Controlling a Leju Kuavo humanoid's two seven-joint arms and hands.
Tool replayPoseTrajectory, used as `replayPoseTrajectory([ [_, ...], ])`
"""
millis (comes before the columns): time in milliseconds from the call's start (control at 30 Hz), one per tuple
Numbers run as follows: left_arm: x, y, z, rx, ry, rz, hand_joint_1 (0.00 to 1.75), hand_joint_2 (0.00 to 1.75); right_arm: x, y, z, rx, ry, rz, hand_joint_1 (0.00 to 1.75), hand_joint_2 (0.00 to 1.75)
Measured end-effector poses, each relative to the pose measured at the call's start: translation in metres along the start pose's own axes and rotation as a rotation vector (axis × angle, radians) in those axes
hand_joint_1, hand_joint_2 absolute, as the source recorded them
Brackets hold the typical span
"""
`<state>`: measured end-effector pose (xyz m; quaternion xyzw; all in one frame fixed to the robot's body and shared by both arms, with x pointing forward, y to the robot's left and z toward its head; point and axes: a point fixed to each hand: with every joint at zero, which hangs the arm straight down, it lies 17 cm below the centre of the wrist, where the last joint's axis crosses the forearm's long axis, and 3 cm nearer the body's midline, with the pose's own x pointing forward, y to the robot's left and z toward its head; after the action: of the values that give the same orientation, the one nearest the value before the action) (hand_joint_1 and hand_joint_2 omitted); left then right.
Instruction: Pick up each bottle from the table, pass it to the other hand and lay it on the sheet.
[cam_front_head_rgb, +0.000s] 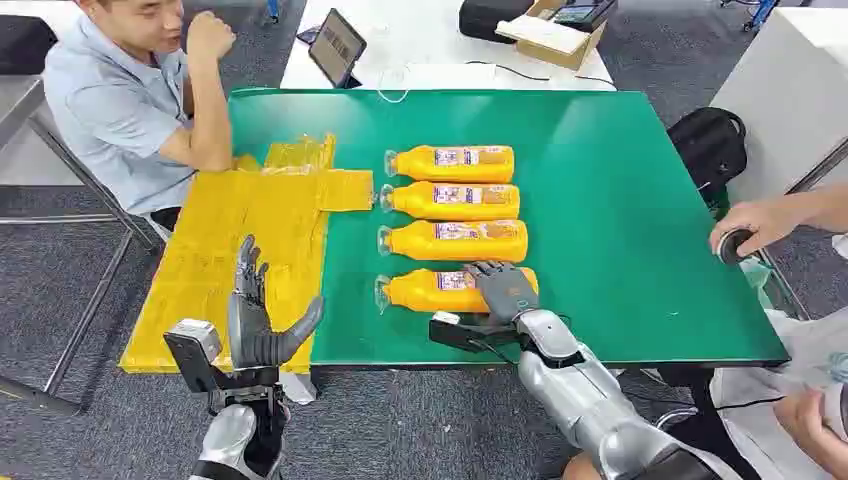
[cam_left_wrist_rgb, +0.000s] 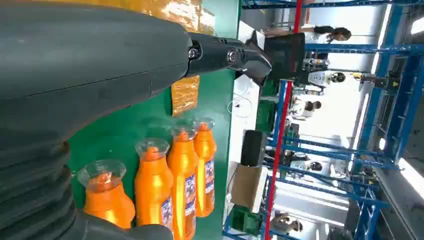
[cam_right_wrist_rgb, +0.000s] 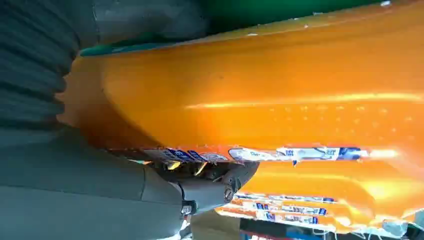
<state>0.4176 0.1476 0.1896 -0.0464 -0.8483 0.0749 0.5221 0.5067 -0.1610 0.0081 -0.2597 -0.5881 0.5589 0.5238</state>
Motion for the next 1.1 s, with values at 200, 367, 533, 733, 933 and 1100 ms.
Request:
replayPoseTrajectory([
  [200,0.001,-0.002,-0.001,-0.008,-0.001,0.007,0.0,1.75,0.005,-0.003,0.001,-0.009,-0.042,-0.079,1.75,1.75],
  [367,0.0,0.003,-0.001,0.018,0.011,0.064,0.0,1.75,0.027,-0.021,0.004,-0.107,-0.133,-0.318,1.75,1.75],
  [533,-0.004,0.013,-0.001,0.065,0.031,0.084,0.0,1.75,0.043,-0.035,0.013,-0.241,-0.142,-0.483,1.75,1.75],
  [733,-0.013,0.027,0.001,0.134,0.06,0.085,0.0,1.75,0.037,-0.086,0.038,-0.562,-0.136,-0.614,1.75,1.75],
  [933,-0.024,0.019,0.012,0.103,0.095,0.106,0.0,1.75,0.036,-0.149,0.069,-0.856,-0.155,-0.623,1.73,1.75],
  [1100,-0.029,-0.03,0.034,-0.112,0.122,0.119,0.0,1.75,0.049,-0.168,0.077,-0.898,-0.217,-0.672,1.75,1.75],
])
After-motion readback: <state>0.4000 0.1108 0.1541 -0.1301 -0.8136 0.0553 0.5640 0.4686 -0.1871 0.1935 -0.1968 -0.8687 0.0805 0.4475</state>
